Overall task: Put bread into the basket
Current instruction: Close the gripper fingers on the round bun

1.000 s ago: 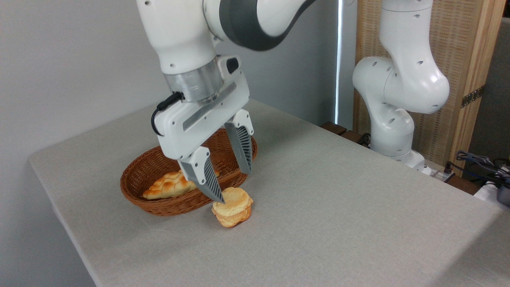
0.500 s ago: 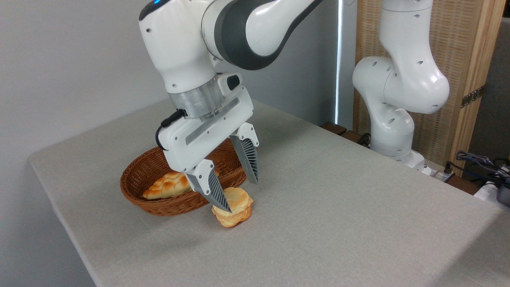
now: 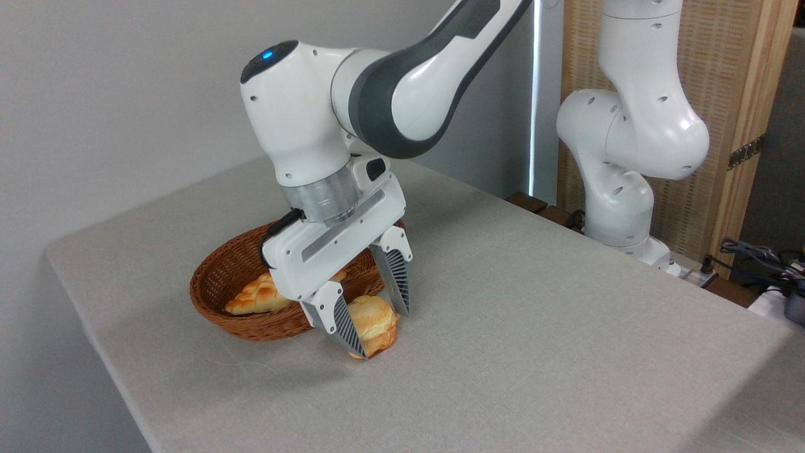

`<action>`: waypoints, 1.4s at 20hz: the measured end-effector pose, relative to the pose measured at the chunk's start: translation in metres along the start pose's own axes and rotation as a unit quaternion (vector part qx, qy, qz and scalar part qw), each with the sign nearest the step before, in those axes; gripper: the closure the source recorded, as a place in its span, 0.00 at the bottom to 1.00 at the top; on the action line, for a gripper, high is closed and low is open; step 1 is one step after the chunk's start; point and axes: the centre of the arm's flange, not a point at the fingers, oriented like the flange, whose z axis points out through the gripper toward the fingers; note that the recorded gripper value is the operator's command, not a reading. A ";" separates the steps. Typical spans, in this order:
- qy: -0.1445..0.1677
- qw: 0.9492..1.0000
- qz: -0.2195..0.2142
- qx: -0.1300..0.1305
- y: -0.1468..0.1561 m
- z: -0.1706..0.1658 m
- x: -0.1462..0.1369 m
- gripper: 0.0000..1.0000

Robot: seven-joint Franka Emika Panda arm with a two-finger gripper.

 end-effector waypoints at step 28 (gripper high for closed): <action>0.019 1.000 0.007 0.012 -0.015 0.007 0.016 0.78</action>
